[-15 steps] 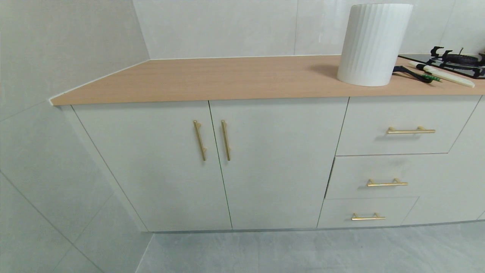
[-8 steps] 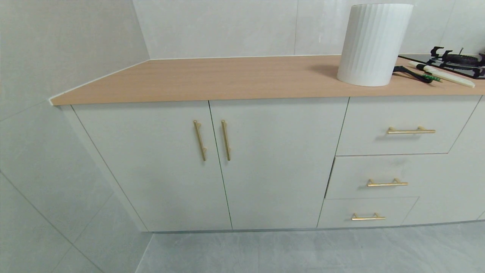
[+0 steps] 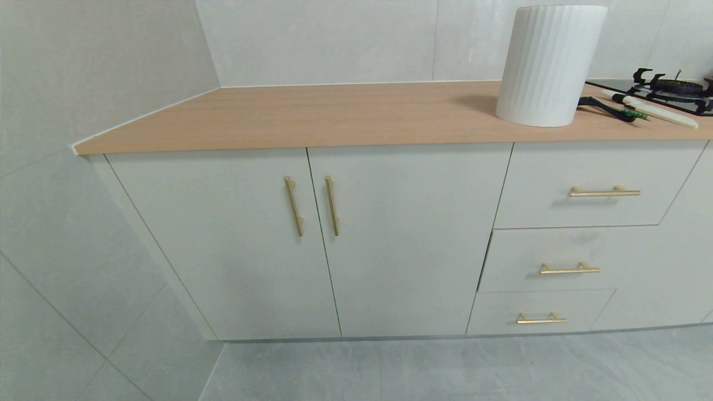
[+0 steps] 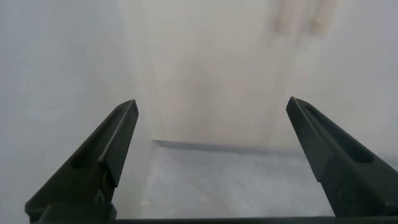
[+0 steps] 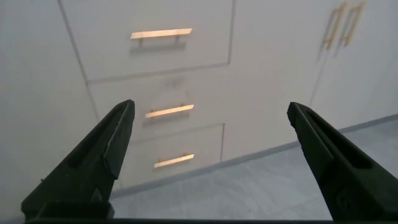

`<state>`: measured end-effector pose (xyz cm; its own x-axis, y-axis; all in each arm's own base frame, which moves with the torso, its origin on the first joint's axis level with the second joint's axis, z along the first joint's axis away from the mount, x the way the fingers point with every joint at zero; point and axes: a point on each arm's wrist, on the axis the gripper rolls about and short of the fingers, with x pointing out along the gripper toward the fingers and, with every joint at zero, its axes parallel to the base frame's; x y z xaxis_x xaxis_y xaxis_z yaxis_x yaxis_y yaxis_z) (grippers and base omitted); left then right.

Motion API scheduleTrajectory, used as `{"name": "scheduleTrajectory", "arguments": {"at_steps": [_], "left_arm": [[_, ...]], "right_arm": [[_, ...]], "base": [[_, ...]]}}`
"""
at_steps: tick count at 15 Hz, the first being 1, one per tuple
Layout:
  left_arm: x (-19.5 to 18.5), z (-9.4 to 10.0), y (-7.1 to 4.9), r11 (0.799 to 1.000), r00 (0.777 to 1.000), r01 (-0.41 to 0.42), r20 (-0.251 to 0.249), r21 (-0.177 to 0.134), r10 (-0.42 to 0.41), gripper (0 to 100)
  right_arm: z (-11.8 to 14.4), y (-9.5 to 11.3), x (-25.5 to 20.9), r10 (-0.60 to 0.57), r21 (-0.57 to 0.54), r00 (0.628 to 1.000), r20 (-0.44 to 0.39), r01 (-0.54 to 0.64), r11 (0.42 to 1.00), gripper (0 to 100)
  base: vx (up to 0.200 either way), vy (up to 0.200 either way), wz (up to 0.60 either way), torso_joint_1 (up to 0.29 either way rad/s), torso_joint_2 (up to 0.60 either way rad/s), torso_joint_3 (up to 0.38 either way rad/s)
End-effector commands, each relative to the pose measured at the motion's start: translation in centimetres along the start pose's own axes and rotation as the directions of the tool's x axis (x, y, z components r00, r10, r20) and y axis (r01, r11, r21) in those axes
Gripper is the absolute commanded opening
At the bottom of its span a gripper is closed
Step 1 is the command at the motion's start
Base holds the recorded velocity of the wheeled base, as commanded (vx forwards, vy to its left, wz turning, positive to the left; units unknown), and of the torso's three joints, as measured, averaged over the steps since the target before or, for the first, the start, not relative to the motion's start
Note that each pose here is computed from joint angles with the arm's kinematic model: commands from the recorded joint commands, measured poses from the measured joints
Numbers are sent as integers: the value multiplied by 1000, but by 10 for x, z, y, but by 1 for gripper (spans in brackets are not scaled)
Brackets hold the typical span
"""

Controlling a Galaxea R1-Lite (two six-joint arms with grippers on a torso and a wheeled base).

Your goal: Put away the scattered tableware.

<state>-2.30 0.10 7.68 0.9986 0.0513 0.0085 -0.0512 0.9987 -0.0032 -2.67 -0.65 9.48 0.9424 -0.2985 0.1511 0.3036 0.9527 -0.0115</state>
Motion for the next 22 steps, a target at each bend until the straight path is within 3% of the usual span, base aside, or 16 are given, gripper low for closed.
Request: {"name": "scheduleTrajectory", "arguments": {"at_steps": [1,3,8,10,13,17,20,22], "left_arm": [[0,-1,0,1000,1000,8,-9,9,-8,100],[0,-1,0,1000,1000,11,-9,15,-11,100],[0,-1,0,1000,1000,11,-7,0,-11,100],[0,-1,0,1000,1000,11,-7,0,-11,100],[0,-1,0,1000,1000,11,-9,-2,-11,100],[0,-1,0,1000,1000,11,-7,0,-11,100],[0,-1,0,1000,1000,11,-7,-2,-11,100],[0,-1,0,1000,1000,11,-7,-2,-11,100]], "right_arm": [[-6,1,1,16,-7,1000,-23,-16,1000,100],[-14,2,1,64,-23,993,-101,-66,998,100],[-13,2,1,76,-18,993,-92,-78,997,100],[-12,3,1,106,-83,991,-85,-113,990,100],[-12,3,1,109,-87,990,-85,-116,989,100],[-13,5,0,214,-64,973,-84,-219,974,100],[-15,9,-1,353,-50,929,-113,-360,932,100],[-14,7,-2,309,-47,943,-123,-317,947,100]], "base": [[0,0,0,0,0,0],[0,0,0,0,0,0],[0,0,0,0,0,0],[0,0,0,0,0,0],[0,0,0,0,0,0],[0,0,0,0,0,0],[0,0,0,0,0,0],[0,0,0,0,0,0]]}}
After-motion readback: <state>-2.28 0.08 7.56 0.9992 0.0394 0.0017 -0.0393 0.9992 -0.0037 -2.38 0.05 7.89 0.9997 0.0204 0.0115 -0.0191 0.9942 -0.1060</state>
